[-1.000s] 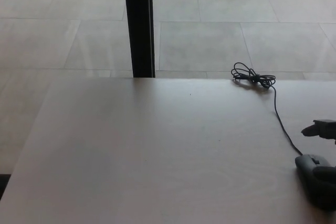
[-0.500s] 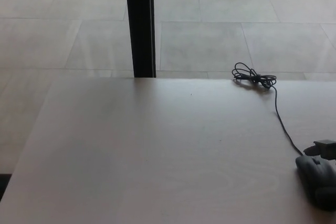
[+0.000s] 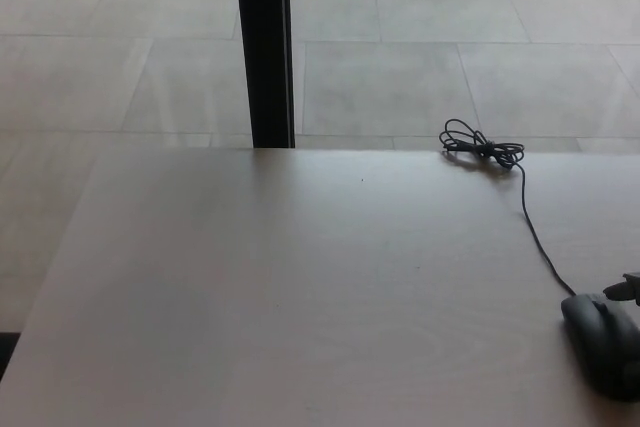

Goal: The robot uses its right fingers to click on the left button of the black mouse placed on the table.

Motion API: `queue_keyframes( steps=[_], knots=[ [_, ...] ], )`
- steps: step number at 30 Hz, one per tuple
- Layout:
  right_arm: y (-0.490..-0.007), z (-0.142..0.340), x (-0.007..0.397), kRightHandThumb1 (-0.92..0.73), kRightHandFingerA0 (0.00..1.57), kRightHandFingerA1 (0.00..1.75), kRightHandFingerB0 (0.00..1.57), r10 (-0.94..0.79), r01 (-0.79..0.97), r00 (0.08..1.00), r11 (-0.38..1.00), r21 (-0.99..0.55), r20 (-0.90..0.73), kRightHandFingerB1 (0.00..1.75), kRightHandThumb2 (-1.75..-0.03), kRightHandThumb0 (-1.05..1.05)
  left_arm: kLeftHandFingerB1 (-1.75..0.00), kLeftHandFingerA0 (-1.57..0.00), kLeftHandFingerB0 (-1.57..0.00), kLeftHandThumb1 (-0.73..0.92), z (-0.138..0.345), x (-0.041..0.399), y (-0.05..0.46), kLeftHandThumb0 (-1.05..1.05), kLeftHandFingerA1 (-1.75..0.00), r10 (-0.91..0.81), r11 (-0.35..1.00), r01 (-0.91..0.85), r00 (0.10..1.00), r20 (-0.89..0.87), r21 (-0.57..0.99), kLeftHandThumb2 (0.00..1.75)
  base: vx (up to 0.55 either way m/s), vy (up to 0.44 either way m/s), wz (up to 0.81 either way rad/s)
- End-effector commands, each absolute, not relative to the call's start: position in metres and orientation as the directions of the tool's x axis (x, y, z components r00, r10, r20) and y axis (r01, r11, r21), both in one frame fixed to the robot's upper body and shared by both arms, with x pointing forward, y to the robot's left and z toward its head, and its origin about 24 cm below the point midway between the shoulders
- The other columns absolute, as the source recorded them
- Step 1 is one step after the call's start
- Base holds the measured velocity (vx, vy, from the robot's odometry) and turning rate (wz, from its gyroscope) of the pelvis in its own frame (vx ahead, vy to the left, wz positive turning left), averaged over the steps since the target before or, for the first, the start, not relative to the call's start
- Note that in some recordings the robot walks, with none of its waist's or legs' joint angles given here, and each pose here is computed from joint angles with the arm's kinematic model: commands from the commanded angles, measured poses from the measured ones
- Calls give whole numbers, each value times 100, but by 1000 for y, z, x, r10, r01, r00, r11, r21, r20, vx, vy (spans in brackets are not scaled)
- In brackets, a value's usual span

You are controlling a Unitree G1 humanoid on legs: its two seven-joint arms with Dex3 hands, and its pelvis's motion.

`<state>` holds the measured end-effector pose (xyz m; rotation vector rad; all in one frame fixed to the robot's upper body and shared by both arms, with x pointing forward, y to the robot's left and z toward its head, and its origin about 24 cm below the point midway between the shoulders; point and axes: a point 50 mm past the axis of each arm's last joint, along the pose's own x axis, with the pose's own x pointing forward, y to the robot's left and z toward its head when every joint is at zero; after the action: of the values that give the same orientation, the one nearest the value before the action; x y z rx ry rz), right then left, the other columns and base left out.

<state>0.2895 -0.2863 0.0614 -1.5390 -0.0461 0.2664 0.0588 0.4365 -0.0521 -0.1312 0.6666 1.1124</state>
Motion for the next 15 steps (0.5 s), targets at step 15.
queue_keyframes(
  steps=[15],
  knots=[
    [-276, 62, 292, -67, 38, 58, 31, 223, -122, 968, 10, -992, -117, 51, -103, -64, -49, -78, -59, 61, -45, 59, 442, -67, -64, 804, 441, -871, 276, -526, 217, 59, 0, 0, 0]
  ],
)
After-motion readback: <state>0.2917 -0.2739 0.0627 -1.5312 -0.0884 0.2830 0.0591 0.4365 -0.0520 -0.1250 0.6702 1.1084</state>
